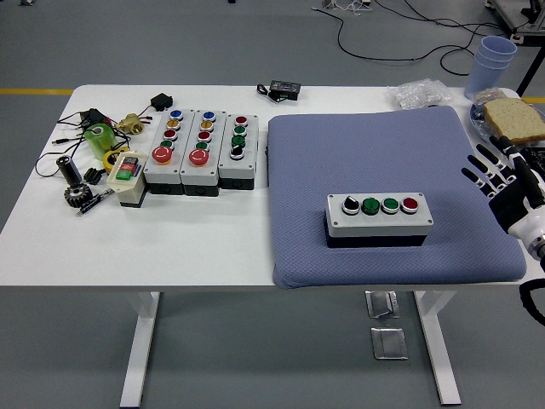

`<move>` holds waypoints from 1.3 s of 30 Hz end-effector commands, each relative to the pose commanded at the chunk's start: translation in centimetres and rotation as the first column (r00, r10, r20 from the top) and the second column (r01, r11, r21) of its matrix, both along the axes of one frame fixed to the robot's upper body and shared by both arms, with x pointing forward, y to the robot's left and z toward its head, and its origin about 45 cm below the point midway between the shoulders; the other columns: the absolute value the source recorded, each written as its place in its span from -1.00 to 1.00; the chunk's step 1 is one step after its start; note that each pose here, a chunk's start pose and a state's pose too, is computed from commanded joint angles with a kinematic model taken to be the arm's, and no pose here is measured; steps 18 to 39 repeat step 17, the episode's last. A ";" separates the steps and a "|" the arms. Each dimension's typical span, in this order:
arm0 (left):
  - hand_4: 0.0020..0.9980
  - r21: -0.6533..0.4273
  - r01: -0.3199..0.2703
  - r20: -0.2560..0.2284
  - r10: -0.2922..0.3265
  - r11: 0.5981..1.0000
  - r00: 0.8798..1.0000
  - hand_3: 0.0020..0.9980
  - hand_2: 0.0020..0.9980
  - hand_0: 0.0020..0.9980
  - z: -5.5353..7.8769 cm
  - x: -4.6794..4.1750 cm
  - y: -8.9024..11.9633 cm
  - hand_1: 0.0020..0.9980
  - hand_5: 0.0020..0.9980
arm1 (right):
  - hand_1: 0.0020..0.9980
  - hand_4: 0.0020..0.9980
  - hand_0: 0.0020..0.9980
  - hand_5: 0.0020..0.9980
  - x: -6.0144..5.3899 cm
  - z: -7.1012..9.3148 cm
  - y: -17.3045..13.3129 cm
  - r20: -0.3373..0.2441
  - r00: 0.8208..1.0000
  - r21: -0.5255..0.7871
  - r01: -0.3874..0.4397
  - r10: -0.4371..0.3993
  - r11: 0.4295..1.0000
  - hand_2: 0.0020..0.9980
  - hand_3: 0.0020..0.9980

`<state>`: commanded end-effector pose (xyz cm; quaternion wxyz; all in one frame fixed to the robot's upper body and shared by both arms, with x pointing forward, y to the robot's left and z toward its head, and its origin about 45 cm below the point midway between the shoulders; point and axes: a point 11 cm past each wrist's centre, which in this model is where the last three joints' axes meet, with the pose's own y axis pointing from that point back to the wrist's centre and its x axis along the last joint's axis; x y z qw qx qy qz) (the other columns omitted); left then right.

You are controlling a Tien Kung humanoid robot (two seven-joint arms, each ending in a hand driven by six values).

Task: Pick up the button,place it on the desk,press the button,press the button

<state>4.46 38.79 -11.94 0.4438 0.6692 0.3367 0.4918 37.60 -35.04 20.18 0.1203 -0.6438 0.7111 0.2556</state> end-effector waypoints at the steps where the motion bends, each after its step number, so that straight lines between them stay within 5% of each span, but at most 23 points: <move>1: -0.38 0.000 0.000 0.000 0.000 1.000 1.000 0.14 0.33 0.30 0.0 0.03 0.0 0.30 0.72 | 0.37 0.43 0.47 -0.28 0.0 0.0 0.0 0.000 1.000 0.000 0.002 -0.002 1.000 0.46 0.48; 39: -0.38 0.000 0.001 0.008 -0.001 1.000 1.000 0.14 0.33 0.30 0.0 0.39 0.0 0.30 0.72 | 0.36 0.41 0.46 -0.32 0.1 0.1 -0.2 0.004 1.000 0.003 0.008 -0.008 1.000 0.45 0.46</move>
